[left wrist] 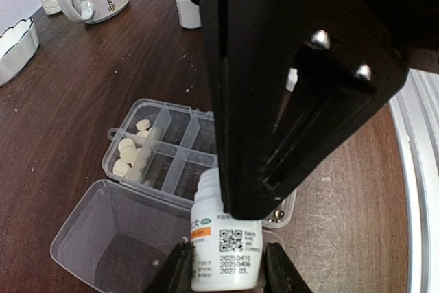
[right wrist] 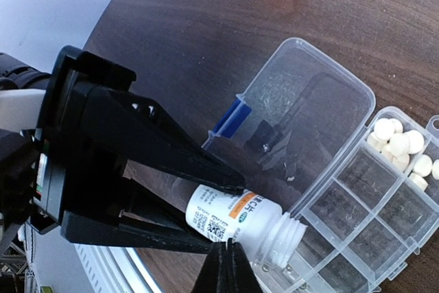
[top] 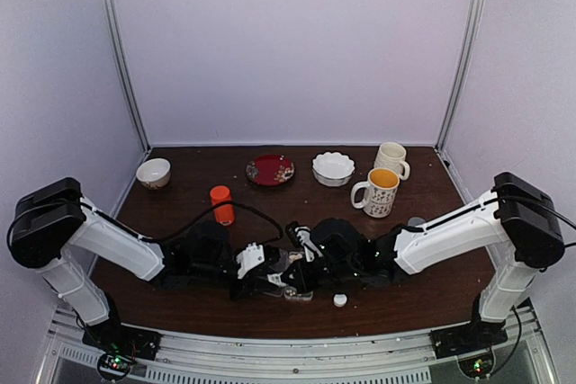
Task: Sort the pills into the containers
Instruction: Pour the pill into the compartment of the pill container.
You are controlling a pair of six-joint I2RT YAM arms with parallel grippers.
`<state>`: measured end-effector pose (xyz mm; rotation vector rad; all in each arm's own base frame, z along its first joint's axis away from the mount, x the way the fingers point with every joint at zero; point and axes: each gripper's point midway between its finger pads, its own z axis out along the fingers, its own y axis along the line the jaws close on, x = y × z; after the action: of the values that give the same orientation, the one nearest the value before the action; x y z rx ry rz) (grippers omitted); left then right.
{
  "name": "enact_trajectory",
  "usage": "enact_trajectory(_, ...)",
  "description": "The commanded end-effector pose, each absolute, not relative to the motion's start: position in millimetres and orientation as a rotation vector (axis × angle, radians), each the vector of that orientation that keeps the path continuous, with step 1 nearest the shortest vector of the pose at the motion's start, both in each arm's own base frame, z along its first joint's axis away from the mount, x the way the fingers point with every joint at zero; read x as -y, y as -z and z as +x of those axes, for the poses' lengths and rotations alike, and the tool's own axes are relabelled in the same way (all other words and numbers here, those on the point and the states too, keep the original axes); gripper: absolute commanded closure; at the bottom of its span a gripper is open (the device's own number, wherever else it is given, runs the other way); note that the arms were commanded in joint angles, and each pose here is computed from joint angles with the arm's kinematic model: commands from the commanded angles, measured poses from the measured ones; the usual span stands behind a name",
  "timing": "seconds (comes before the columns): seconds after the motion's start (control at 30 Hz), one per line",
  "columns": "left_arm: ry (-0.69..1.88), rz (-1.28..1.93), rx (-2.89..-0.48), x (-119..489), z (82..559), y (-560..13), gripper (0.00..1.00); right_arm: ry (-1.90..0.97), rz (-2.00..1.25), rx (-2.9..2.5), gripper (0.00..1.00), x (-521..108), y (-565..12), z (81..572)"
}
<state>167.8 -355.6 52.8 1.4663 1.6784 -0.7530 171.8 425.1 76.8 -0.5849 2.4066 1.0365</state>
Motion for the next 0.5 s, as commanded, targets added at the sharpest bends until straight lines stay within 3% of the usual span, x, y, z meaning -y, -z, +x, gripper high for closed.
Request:
enact_trajectory(0.0,0.749,1.468,-1.652,364.7,171.5,-57.6,1.00,-1.137,-0.516,-2.329,1.00,-427.8,-102.8,179.9)
enact_trajectory(0.13,0.743,1.479,-1.655,367.2,170.6,-57.1,1.00,-1.168,-0.503,-2.283,1.00,-427.2,-113.7,181.6)
enact_trajectory(0.3,0.738,1.483,-1.657,368.1,170.5,-56.8,1.00,-1.008,-0.585,-2.466,1.00,-426.7,-67.4,177.0)
enact_trajectory(0.47,0.735,1.479,-1.657,367.9,171.0,-57.0,1.00,-1.016,-0.564,-2.418,1.00,-422.5,-83.0,181.9)
